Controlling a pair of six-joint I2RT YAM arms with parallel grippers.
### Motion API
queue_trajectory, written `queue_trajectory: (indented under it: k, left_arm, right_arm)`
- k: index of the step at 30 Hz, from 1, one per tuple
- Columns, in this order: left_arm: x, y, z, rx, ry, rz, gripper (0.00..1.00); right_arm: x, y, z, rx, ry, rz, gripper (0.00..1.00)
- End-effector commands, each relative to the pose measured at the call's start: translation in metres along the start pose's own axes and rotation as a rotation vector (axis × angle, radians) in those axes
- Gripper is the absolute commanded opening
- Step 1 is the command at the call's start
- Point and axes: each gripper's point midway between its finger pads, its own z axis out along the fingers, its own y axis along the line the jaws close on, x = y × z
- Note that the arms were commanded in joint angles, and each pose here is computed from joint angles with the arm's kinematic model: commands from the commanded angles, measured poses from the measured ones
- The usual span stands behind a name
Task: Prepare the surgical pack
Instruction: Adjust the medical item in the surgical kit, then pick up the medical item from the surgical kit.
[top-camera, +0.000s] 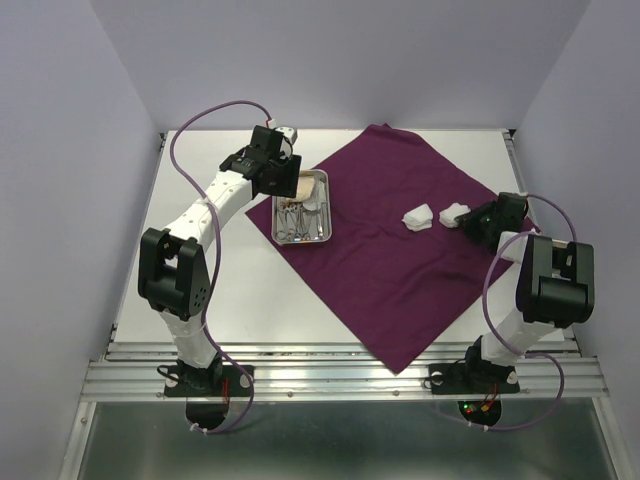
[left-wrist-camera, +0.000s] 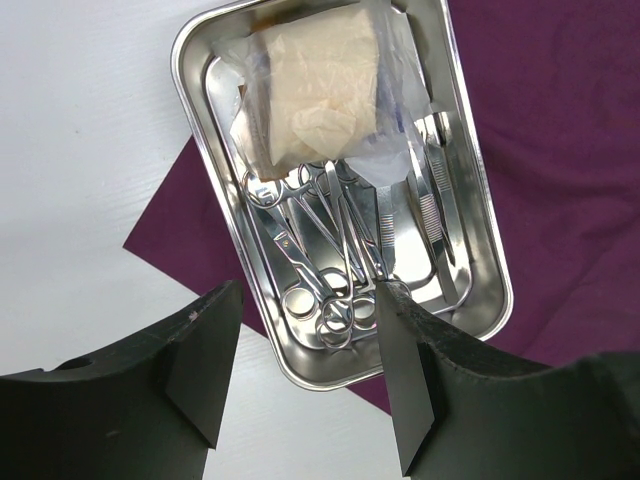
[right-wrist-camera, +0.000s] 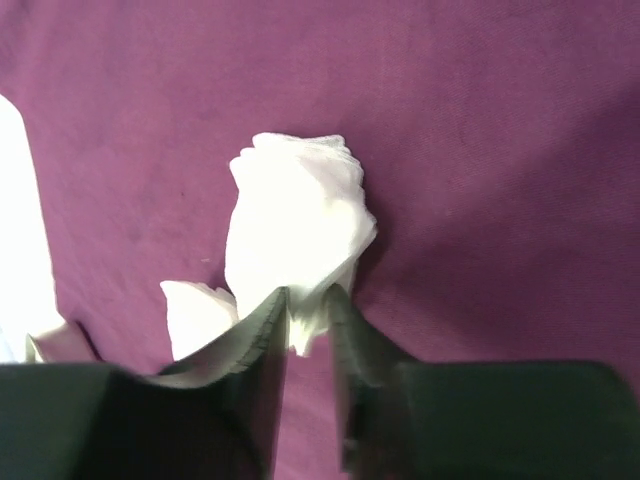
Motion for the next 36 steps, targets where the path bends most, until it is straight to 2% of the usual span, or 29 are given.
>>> queue_trajectory:
  k: [1, 4, 10, 19, 27, 36]
  left_arm:
    - [-0.018, -0.004, -0.021, 0.01, -0.07, 0.01, 0.66]
    - [-0.021, -0.004, -0.023, 0.007, -0.082, 0.005, 0.66]
    - [-0.022, -0.004, -0.024, 0.006, -0.084, -0.001, 0.66]
    - [-0.045, 0.008, -0.042, -0.068, -0.18, -0.044, 0.66]
    - [-0.051, 0.009, -0.049, -0.077, -0.202, -0.065, 0.66]
    - [-0.048, 0.011, -0.046, -0.086, -0.193, -0.065, 0.66]
  right_arm:
    - [-0.024, 0.014, -0.015, -0.012, -0.089, -0.008, 0.48]
    - [-0.029, 0.017, -0.023, -0.01, -0.11, -0.013, 0.61]
    - [-0.033, 0.025, -0.043, -0.01, -0.123, -0.028, 0.71]
    - [0.02, 0.054, -0.047, -0.169, 0.037, 0.038, 0.71]
    - [0.066, 0.076, -0.019, -0.218, 0.181, 0.019, 0.77]
    - [0.082, 0.069, 0.0, -0.199, 0.213, 0.076, 0.77]
